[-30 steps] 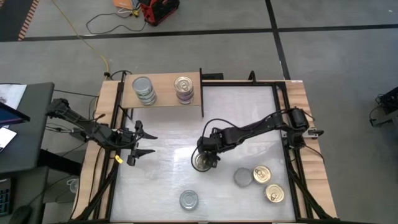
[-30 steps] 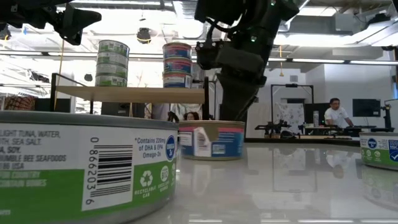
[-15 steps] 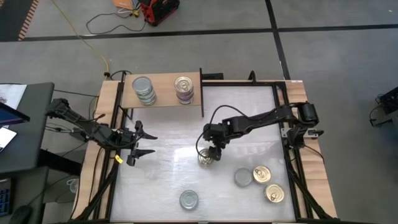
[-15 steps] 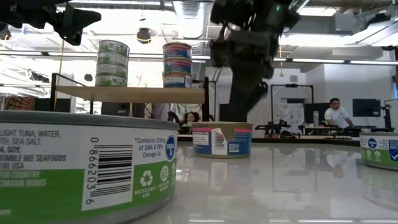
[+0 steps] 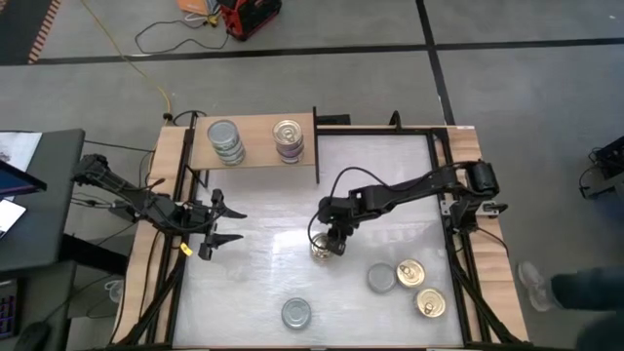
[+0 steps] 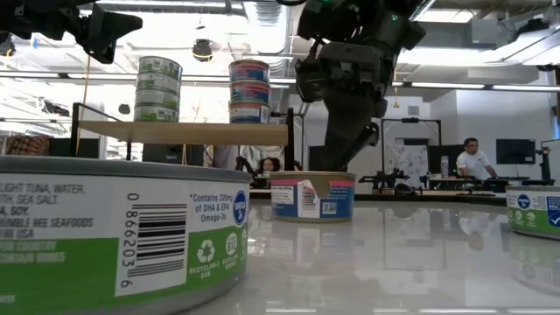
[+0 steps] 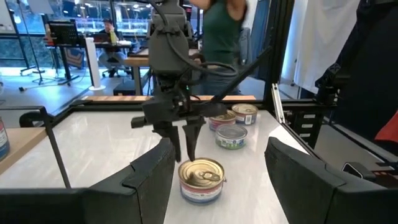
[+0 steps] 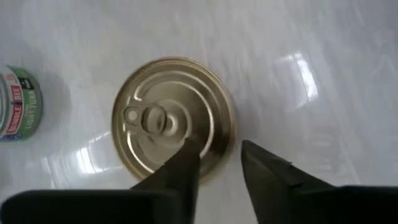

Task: Stack canned seafood by type on shelf
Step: Stack the blue-pink tuna can on top of the other blue-pink tuna cans on the shelf

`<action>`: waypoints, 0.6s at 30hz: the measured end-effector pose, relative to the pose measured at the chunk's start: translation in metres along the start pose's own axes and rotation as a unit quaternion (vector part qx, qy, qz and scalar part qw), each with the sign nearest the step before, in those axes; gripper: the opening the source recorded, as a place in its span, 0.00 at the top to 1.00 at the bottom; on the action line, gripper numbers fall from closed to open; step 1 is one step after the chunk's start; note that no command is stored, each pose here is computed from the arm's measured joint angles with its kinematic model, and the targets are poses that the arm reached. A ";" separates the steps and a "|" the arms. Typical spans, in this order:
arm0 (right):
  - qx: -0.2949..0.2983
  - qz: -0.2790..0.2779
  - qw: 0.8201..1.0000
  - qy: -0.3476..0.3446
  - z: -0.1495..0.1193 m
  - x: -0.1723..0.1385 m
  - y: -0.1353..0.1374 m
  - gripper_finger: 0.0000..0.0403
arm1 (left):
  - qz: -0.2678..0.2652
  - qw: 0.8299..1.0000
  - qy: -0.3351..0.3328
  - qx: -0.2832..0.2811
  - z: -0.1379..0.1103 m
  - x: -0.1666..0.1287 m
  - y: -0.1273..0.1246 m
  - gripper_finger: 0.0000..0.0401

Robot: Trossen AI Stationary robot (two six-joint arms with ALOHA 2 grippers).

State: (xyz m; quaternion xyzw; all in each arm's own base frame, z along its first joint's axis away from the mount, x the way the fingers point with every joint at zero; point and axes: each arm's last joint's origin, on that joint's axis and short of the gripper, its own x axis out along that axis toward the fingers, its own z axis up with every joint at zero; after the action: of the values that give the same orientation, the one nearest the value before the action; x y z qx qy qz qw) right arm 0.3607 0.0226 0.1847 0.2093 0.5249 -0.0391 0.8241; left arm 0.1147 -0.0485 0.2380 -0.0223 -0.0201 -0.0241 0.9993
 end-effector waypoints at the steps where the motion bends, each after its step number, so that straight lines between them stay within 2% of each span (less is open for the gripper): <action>1: 0.000 -0.002 1.000 0.000 0.000 0.003 0.000 0.68 | 0.000 1.000 0.000 0.000 0.000 0.000 0.000 0.40; 4: 0.008 -0.016 1.000 0.016 -0.002 0.016 -0.004 0.71 | 0.000 1.000 0.000 -0.002 0.000 0.000 0.000 0.40; 12: 0.021 -0.023 0.999 0.034 -0.004 0.029 -0.008 0.72 | 0.000 1.000 0.001 0.000 0.000 0.000 0.000 0.40; 18: 0.053 -0.032 0.997 0.036 -0.001 0.028 -0.018 0.82 | 0.000 1.000 0.000 -0.001 0.000 0.000 0.000 0.40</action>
State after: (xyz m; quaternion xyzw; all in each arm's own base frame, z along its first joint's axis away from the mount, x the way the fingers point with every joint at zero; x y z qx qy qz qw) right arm 0.3672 0.0108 0.1541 0.2372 0.5577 -0.0861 0.7907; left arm 0.1148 -0.0485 0.2381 -0.0234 -0.0197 -0.0241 0.9992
